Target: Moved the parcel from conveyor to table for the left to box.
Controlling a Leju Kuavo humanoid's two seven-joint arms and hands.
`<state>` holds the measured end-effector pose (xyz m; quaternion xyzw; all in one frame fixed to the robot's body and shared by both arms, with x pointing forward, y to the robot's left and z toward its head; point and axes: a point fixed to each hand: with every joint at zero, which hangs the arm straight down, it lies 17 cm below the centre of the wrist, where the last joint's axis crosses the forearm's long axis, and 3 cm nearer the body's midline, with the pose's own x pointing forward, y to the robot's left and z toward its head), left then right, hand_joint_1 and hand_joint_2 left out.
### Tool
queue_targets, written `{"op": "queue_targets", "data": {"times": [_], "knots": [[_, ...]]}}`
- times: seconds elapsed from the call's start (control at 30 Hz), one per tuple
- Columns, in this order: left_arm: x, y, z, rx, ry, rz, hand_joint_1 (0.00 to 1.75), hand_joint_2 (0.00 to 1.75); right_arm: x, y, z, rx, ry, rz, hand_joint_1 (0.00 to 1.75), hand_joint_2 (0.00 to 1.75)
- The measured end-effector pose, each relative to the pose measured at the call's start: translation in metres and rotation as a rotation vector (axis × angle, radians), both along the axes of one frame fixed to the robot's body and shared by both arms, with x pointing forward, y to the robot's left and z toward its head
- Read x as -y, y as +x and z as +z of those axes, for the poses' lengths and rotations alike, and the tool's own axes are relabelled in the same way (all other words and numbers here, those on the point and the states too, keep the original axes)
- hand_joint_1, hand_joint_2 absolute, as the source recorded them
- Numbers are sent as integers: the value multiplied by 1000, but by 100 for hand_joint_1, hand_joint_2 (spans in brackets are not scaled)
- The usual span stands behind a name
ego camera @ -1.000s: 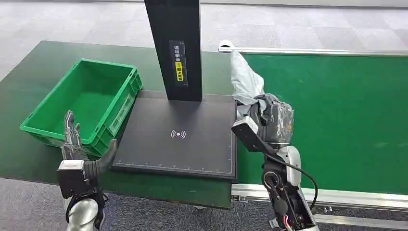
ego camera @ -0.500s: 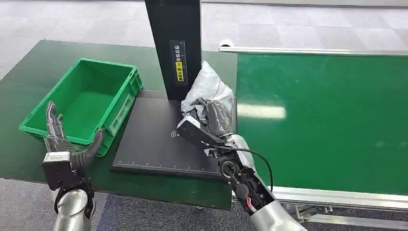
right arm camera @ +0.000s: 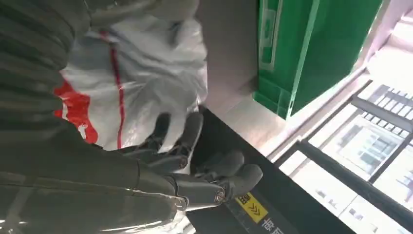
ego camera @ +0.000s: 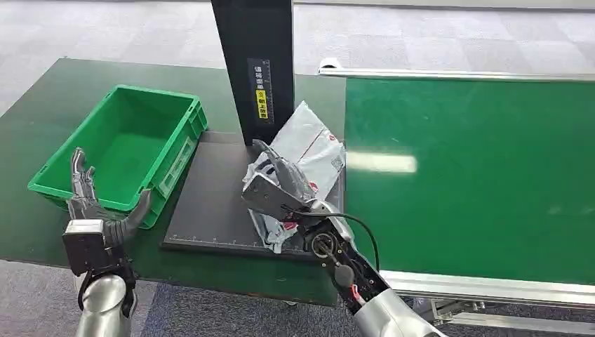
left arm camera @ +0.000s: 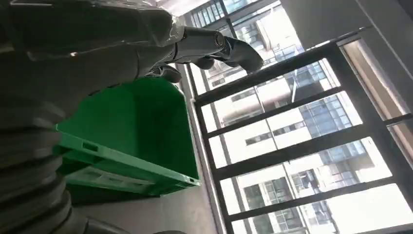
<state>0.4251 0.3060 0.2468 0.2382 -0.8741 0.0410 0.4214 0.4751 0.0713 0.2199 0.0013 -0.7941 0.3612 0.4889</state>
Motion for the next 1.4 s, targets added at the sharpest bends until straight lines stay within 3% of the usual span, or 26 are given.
{"op": "queue_targets", "data": {"times": [0.47, 0.63, 0.73, 1.03, 1.2, 1.4], "knots": [[20, 4, -5, -18, 22, -56, 0, 175, 0, 2, 1, -33, 54, 26, 0, 175], [69, 16, -3, -32, 94, -167, 0, 175, 25, 12, 28, -31, 272, 8, 0, 175], [114, 28, -9, -80, 191, -246, 0, 175, 59, 22, 46, 31, 380, -54, 0, 175], [246, 58, -53, -181, 582, -447, 0, 175, 132, 26, 36, 117, 425, -194, 0, 175], [280, 74, -71, -227, 725, -479, 0, 175, 163, 24, 48, 177, 469, -268, 0, 175], [294, 86, -93, -309, 805, -507, 0, 175, 189, 22, 69, 240, 510, -310, 0, 175]]}}
